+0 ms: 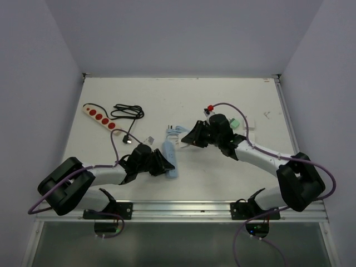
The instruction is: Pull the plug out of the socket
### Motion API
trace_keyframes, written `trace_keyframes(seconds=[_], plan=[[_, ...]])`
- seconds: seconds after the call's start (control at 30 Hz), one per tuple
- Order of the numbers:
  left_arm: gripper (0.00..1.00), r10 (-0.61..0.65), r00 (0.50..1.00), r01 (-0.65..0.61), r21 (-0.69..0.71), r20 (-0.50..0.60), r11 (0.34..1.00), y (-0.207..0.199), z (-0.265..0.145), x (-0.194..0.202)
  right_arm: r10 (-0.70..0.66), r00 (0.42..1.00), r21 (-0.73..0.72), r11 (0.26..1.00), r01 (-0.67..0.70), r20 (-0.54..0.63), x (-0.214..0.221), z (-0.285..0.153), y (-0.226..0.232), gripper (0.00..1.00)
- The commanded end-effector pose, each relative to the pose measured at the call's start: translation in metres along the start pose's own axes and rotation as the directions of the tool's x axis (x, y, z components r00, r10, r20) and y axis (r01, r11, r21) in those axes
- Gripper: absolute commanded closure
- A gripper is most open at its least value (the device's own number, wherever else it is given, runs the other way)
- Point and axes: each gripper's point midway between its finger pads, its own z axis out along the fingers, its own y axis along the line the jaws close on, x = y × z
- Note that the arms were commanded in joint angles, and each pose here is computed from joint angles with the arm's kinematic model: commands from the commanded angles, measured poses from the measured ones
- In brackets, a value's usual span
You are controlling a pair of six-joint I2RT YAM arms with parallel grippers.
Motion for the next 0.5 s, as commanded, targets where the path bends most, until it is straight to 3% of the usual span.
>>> trace_keyframes(seconds=[0.0, 0.2, 0.47], plan=[[1.00, -0.070, 0.997, 0.058, -0.357, -0.022, 0.932, 0.097, -0.014, 0.023, -0.007, 0.999, -0.003, 1.000, 0.008, 0.053, -0.014, -0.019, -0.004, 1.00], [1.00, -0.051, 0.999, 0.051, -0.319, 0.009, 0.946, 0.084, -0.014, 0.013, 0.010, 0.991, 0.119, 0.993, -0.027, 0.135, -0.032, -0.054, -0.061, 1.00], [0.98, -0.055, 0.998, 0.065, -0.273, 0.042, 0.960, 0.073, -0.012, -0.002, 0.101, 0.988, 0.188, 0.975, -0.121, 0.115, -0.001, -0.073, -0.128, 1.00]])
